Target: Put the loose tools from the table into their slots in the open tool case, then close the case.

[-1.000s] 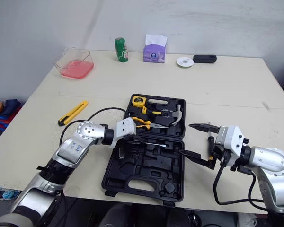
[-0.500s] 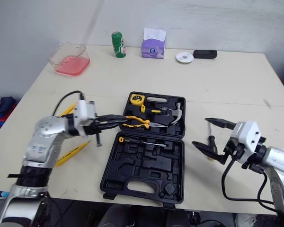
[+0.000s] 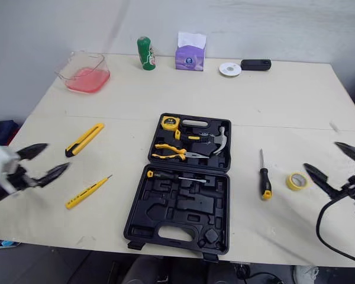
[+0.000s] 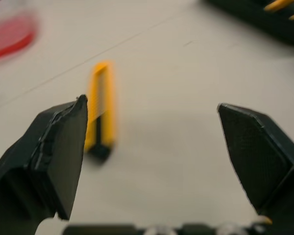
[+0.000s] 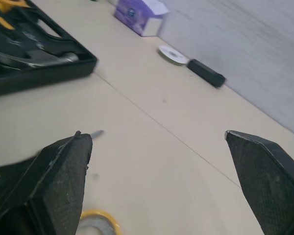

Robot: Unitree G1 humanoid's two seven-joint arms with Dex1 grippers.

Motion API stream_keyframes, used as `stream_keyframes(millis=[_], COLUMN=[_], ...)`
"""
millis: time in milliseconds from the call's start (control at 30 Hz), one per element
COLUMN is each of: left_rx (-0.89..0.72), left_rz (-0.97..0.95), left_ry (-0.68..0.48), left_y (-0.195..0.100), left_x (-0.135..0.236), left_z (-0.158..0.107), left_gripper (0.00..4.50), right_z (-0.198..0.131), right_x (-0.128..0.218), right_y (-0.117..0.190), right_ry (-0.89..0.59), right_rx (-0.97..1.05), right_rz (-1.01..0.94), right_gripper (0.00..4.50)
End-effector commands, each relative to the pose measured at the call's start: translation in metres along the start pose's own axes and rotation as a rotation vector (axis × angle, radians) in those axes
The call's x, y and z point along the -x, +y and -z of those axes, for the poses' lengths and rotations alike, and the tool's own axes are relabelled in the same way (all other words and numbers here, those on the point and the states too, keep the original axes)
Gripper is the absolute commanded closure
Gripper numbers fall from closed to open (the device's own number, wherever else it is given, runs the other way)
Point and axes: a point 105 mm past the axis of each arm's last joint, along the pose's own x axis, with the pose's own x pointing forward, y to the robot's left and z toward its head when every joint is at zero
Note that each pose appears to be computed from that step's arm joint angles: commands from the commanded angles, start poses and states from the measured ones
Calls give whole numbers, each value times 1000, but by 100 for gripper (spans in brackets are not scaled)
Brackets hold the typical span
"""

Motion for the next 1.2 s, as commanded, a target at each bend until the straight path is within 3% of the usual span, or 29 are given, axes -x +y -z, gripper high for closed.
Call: stream_keyframes(millis=[33, 233, 400, 533, 800, 1100, 1200], left_rx=[-15, 15, -8, -23, -45, -84, -111], left_rz=[-114, -267, -268, -266, -199, 35, 167], left_ry=[49, 116, 105, 95, 76, -44, -125], left_y=[27, 54, 55, 57, 50, 5, -21], left_x=[28, 57, 52, 45, 24, -18, -34], left_z=[14, 39, 37, 32, 26, -17, -47], left_gripper=[1, 1, 1, 1, 1, 1, 1], right_z=[2, 52, 76, 82, 84, 70, 42], right_x=[23, 109, 166, 193, 190, 124, 76], right_y=[-24, -55, -56, -55, -47, -31, -3], right_ry=[15, 192, 327, 378, 362, 231, 172], right_rx=[80, 69, 53, 57, 35, -87, -183], right_rz=[111, 462, 648, 746, 711, 551, 382], right_gripper=[0, 0, 0, 0, 0, 0, 0])
